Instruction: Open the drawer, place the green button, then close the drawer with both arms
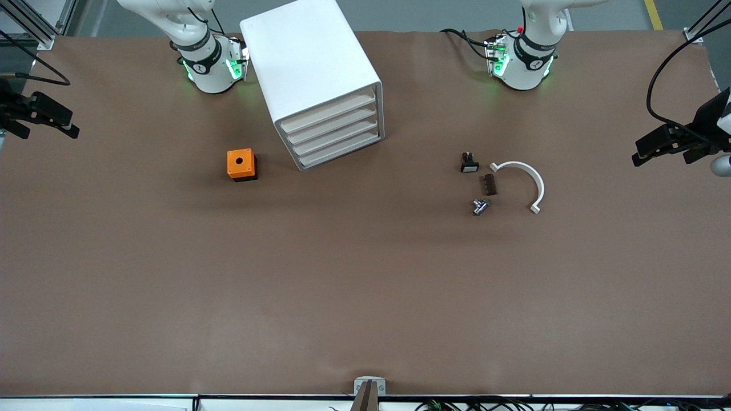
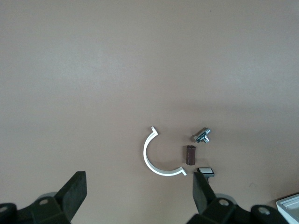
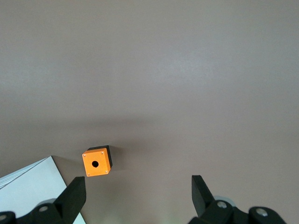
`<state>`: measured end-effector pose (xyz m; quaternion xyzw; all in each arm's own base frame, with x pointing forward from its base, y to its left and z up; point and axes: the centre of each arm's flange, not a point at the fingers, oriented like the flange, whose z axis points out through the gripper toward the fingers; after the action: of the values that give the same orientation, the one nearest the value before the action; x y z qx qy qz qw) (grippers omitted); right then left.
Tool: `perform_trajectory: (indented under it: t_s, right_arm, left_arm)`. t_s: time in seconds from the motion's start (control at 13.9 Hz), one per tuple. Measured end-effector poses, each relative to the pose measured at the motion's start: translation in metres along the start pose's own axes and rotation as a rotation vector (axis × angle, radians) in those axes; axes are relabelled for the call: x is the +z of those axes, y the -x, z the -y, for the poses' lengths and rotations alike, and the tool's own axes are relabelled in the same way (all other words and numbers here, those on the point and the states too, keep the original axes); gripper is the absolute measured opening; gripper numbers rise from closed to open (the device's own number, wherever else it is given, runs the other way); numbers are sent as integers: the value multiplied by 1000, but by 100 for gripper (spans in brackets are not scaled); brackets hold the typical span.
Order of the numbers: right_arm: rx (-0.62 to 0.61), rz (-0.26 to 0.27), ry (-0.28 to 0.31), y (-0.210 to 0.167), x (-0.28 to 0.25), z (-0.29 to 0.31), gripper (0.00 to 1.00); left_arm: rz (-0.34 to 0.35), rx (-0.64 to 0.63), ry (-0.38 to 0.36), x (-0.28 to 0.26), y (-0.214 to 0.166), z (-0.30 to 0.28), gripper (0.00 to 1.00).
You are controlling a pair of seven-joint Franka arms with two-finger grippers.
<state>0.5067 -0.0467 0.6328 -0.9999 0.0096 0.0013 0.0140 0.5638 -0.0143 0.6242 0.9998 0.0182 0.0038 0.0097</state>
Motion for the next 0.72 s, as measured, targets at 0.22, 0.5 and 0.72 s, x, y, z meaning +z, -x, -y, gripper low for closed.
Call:
perform_trajectory:
  t_s: [0.22,0.5,0.72]
  right_arm:
    - [0,0,0,2,0,0,100]
    - [0,1,-1,3,0,0,100]
    - [0,3,-1,3,1,0,100]
  left_arm:
    - [2,19,0,0,1,-11,100]
    - [8,16,-1,3,0,-9,100]
    - [14,11,-1,6,-2,-7,100]
